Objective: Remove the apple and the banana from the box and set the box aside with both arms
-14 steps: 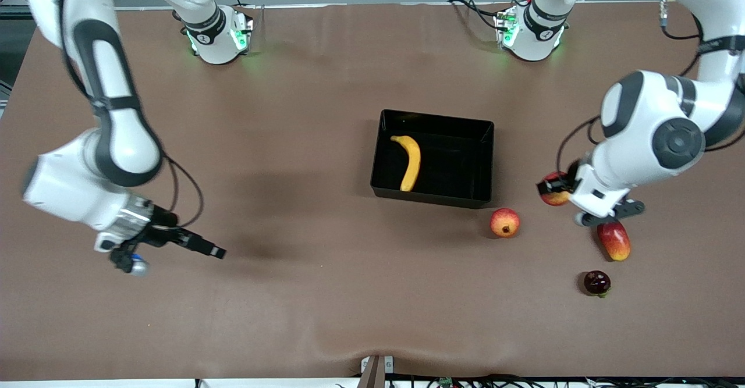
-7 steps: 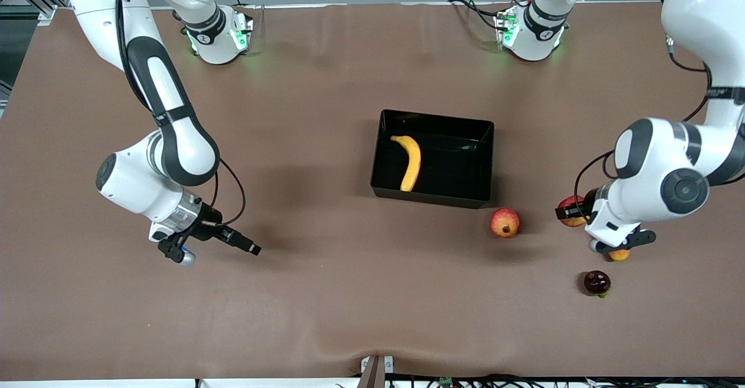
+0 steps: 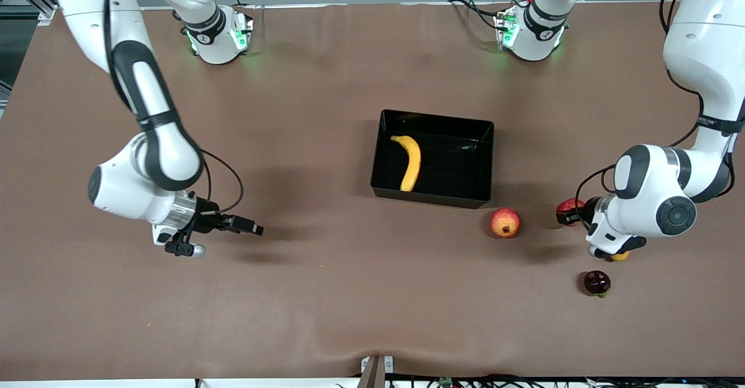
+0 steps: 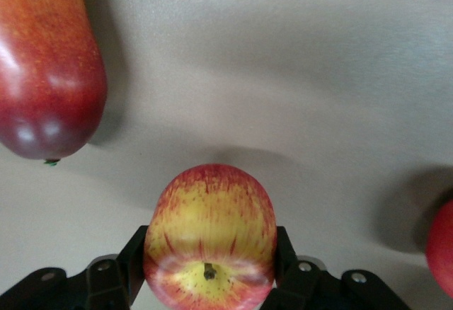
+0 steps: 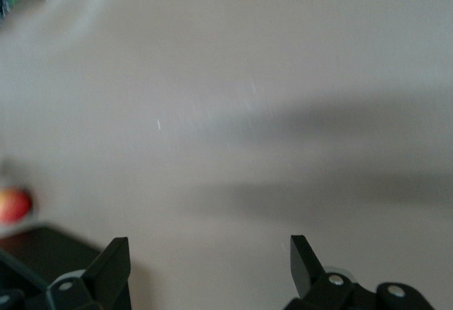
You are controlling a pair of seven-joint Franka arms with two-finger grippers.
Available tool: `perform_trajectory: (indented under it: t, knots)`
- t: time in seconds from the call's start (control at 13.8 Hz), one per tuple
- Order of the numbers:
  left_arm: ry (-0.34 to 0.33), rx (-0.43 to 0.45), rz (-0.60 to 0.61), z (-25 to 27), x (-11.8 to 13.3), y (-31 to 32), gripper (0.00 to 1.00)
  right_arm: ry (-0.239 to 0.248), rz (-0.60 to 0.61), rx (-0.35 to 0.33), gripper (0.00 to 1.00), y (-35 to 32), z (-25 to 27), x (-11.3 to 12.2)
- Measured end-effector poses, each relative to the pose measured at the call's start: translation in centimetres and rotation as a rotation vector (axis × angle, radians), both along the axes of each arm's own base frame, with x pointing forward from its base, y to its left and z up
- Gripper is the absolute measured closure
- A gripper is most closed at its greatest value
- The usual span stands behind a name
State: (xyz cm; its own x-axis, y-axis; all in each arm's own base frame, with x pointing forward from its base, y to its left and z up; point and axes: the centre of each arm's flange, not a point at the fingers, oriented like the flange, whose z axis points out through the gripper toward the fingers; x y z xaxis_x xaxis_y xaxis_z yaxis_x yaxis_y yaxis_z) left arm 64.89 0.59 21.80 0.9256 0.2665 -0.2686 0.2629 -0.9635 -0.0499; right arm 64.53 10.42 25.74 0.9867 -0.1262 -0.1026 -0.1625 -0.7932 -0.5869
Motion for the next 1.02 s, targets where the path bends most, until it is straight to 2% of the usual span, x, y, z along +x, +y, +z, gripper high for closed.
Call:
perform_trajectory:
  t: [0.22,0.44,0.51,0.58,0.8,0.87,1.02]
  knots:
    - [0.002,-0.014,0.005,-1.7,0.0,0.1,0.28,0.17,0.096,0.116,0.0,-1.6,-0.9,-2.2]
    - [-0.005,-0.016,0.005,-1.6,0.2,0.0,0.28,0.308,0.162,0.178,0.0,-0.5,-2.6,-5.2]
    - [-0.007,-0.017,0.005,-1.6,0.2,-0.1,0.23,0.349,0.183,0.196,0.0,0.0,-3.1,-6.2]
    - [-0.01,-0.018,0.004,-1.5,0.2,-0.1,0.23,0.393,0.195,0.212,0.0,0.5,-3.2,-7.0]
    - [-0.032,-0.022,0.001,-0.5,0.8,-0.5,0.0,0.549,0.137,0.202,0.0,2.0,-0.9,-7.8]
    - [-0.048,-0.025,-0.006,0.6,1.2,-1.0,0.0,0.566,0.132,0.188,0.0,2.7,0.2,-7.9]
    - [-0.062,-0.028,-0.031,4.0,1.3,-3.4,0.0,0.559,0.142,0.171,0.0,4.0,1.4,-7.9]
